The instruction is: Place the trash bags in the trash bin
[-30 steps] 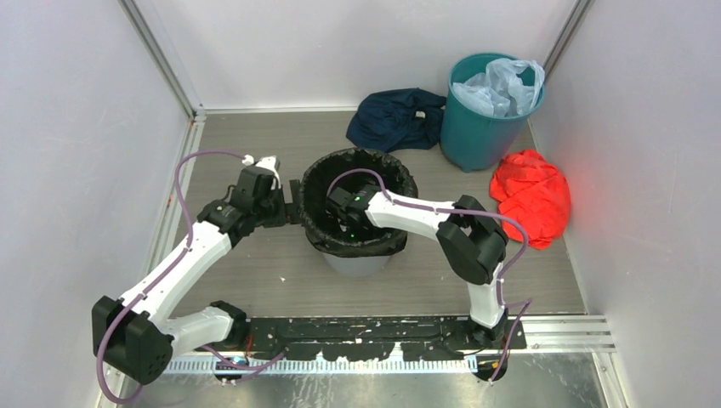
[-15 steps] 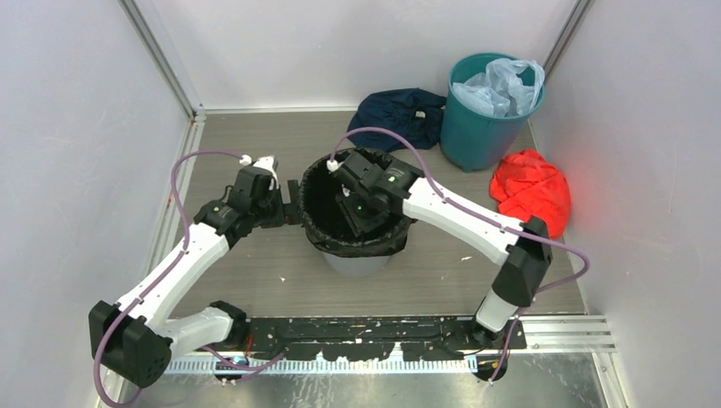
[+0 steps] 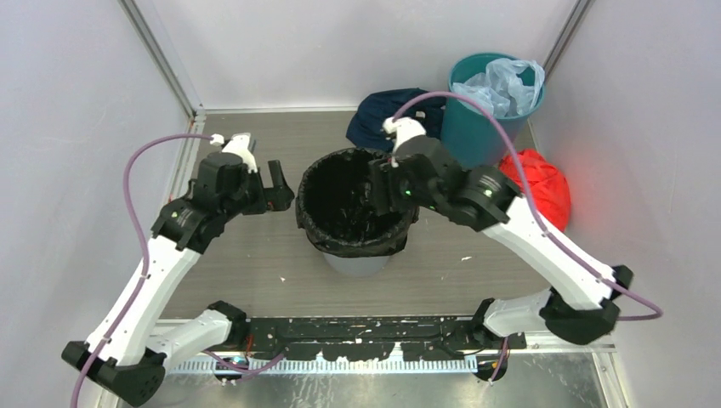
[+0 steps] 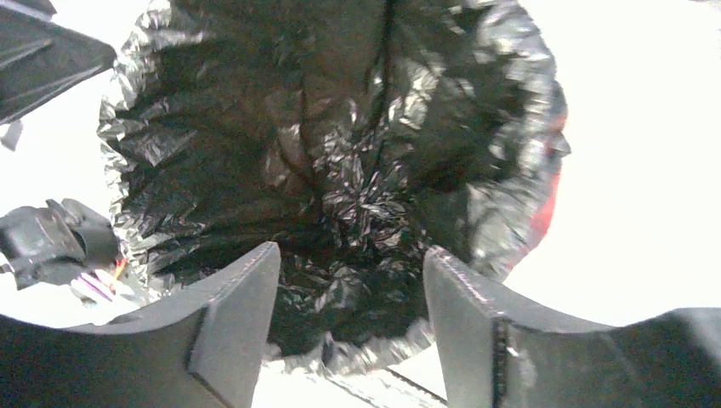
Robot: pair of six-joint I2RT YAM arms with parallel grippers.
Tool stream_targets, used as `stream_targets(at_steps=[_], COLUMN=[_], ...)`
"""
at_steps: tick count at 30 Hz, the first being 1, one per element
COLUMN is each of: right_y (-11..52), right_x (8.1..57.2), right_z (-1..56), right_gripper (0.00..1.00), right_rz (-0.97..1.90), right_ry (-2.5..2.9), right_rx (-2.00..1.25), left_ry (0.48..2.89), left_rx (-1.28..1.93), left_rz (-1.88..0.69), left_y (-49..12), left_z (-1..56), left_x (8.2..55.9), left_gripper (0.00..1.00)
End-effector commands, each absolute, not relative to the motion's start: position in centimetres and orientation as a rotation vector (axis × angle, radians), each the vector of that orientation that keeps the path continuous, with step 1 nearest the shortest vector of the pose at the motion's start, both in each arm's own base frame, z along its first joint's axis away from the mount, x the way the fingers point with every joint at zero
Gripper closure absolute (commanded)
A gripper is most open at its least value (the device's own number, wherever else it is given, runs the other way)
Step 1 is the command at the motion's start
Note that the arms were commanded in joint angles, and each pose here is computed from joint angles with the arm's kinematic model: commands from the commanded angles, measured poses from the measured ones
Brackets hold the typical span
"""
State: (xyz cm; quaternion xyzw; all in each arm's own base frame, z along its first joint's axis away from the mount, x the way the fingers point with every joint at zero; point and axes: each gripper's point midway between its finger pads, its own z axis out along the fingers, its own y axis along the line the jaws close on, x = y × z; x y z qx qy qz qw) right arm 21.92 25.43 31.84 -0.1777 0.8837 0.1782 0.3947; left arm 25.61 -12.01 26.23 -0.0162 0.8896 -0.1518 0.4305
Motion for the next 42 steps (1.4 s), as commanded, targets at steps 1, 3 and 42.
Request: stream_targets(at_steps=[1,3,42], right_y=[20.7,18.5,21.3], right_x=[22.0,21.1,18.7], right_z=[35.3,35.0,13.9], right_gripper=[0.28,0.26,0.26], right_rz=[0.377,0.352,0.833], right_ry=[2.144,2.153,2.190], right_rx=[-0.220,-0.148,0.373], left_ry=[2.183,2.185,2.269], left_rx=[-0.024,-0.021,-0.128], left_rz=[-0.373,-0.393,-0.664], left_y=[-10.9,-10.8,-15.0], left_z=[28.6,28.7,13.7], left_x=[23.8,23.1,23.2], left_gripper=[0.00,0.00,0.00])
